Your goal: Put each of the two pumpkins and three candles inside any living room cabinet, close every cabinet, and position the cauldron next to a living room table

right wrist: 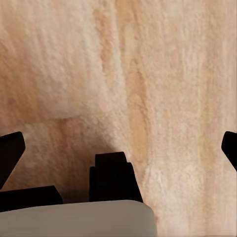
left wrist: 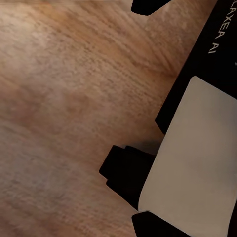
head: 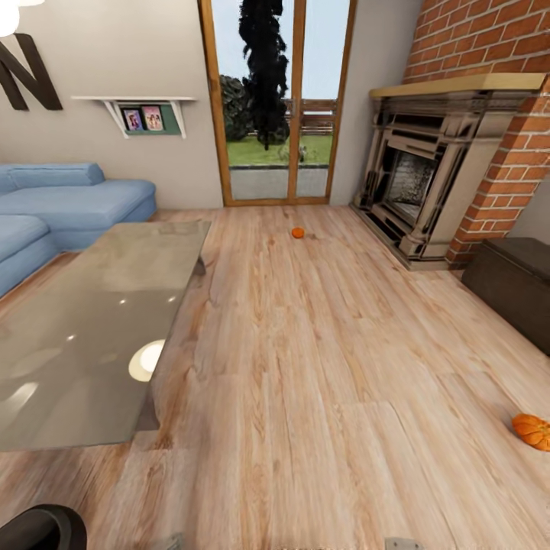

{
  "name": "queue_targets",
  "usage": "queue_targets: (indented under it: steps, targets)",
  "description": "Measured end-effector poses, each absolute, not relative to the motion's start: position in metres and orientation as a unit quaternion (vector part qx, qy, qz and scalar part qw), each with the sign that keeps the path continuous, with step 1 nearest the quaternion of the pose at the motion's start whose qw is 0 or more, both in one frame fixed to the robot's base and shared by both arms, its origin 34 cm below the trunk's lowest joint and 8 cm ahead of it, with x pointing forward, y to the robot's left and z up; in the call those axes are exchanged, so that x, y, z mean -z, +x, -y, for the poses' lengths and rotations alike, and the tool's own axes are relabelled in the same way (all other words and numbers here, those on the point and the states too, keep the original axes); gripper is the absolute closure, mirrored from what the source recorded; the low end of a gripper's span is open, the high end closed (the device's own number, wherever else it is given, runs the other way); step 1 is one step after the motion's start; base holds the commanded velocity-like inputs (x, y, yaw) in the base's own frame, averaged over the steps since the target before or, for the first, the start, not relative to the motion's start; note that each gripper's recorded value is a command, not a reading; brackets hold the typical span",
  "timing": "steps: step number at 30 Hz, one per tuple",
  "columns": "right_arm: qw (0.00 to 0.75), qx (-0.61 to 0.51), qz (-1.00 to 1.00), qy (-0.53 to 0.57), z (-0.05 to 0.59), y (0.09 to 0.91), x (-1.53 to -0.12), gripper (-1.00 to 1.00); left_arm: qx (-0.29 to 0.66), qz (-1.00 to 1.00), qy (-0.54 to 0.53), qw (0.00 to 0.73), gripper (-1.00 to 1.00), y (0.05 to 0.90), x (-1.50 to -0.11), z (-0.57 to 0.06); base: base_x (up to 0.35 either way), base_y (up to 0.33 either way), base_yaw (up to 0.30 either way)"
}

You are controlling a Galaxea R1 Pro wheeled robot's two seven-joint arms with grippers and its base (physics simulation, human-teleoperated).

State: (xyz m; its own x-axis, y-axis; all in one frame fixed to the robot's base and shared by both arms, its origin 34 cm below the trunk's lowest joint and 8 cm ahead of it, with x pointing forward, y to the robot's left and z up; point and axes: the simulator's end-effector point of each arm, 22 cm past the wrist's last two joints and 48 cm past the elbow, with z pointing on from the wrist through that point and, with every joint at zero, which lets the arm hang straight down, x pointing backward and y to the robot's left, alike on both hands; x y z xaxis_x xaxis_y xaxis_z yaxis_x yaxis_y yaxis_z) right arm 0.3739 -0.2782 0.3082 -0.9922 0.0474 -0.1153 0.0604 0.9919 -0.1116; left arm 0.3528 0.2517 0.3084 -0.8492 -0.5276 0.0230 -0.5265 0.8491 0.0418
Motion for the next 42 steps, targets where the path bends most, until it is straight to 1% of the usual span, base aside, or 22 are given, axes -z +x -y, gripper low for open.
queue_targets:
  steps: [13,18,23,29,34,42]
  targets:
    - [0.05,0.058,-0.997,0.026,0.28,0.372,-0.327,-1.0,0.032,0.96,0.277,0.027,-1.0,0.348,-0.328,-0.269,0.0,0.0,-0.219]
    - [0.045,0.058,-0.997,0.025,0.279,0.369,-0.335,-1.0,0.07,0.958,0.276,0.041,-1.0,0.337,-0.338,-0.283,0.0,0.0,-0.202]
    - [0.041,0.058,-0.997,0.018,0.279,0.366,-0.343,-1.0,0.077,0.957,0.275,0.047,-1.0,0.335,-0.348,-0.281,0.0,0.0,-0.053]
    - [0.082,0.052,-0.995,0.029,0.278,0.408,-0.35,-1.0,0.07,0.956,0.285,0.021,-1.0,0.352,-0.347,-0.281,0.0,0.0,0.0]
    - [0.093,0.051,-0.994,0.031,0.276,0.421,-0.353,-1.0,0.064,0.956,0.288,0.005,-1.0,0.366,-0.348,-0.278,0.0,0.0,-0.006]
    - [0.096,0.05,-0.993,0.038,0.276,0.423,-0.354,-1.0,0.061,0.955,0.289,-0.011,-1.0,0.38,-0.351,-0.28,0.0,0.0,-0.279]
